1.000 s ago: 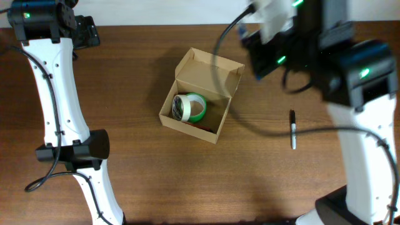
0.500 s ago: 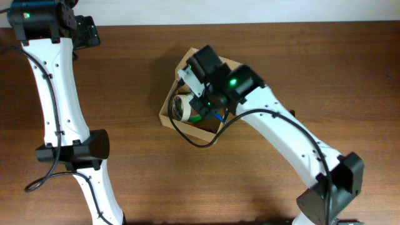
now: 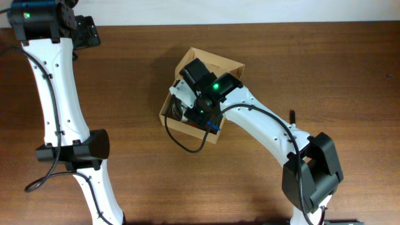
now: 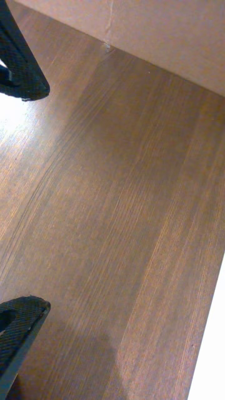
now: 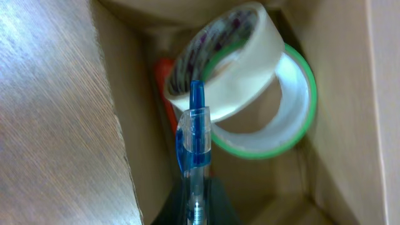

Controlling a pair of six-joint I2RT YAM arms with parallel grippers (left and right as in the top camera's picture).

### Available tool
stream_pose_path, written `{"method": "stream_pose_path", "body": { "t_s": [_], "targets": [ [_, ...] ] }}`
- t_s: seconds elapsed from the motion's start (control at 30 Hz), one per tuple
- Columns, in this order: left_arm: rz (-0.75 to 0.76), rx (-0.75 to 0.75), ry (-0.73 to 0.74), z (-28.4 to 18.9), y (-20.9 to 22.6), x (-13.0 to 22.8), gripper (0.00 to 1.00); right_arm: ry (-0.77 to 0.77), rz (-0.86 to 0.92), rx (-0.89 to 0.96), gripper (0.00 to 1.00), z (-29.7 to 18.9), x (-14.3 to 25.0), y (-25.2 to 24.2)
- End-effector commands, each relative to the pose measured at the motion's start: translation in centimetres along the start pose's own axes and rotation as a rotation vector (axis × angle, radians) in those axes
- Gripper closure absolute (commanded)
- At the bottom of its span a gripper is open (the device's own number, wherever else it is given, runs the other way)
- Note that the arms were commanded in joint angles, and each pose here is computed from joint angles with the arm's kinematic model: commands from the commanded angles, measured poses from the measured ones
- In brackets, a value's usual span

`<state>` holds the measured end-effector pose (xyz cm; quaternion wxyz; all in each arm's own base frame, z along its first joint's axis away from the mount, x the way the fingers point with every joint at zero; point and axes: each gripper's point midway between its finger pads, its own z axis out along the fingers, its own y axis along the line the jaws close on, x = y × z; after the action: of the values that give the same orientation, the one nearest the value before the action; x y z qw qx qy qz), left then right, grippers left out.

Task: Pack container
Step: 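Carry the blue pen left and lower it into the box, then release the pen and move the right gripper over the black marker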

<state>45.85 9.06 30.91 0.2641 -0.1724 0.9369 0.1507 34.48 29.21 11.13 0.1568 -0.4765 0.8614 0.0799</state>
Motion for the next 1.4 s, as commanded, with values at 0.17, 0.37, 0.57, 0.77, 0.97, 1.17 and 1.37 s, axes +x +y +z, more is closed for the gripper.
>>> {"method": "stream_pose_path", "body": {
  "t_s": [0.17,0.37,0.57,0.77,0.97,1.17,1.37],
  "targets": [
    [0.002,-0.014,-0.011,-0.5,0.6,-0.1,0.0,-0.027,-0.157,-0.058,0.96,0.3,-1.5,4.0],
    [0.002,-0.014,-0.011,-0.5,0.6,-0.1,0.0,-0.074,-0.195,0.077,0.96,-1.4,-4.2,3.0],
    [0.002,-0.014,-0.011,-0.5,0.6,-0.1,0.0,-0.151,-0.199,0.106,0.96,-3.6,-6.8,2.5],
    [0.002,-0.014,-0.011,-0.5,0.6,-0.1,0.0,-0.179,-0.281,0.126,0.96,-2.8,-7.9,2.1],
    [0.002,-0.014,-0.011,-0.5,0.6,-0.1,0.0,-0.125,-0.259,0.115,0.96,-0.3,-6.9,1.3],
    [0.002,-0.014,-0.011,-0.5,0.6,-0.1,0.0,-0.045,-0.212,0.089,0.96,1.5,-4.9,1.0],
    [0.002,-0.014,-0.011,-0.5,0.6,-0.1,0.0,0.011,-0.164,0.066,0.96,2.0,-3.0,0.6]
  ]
}}
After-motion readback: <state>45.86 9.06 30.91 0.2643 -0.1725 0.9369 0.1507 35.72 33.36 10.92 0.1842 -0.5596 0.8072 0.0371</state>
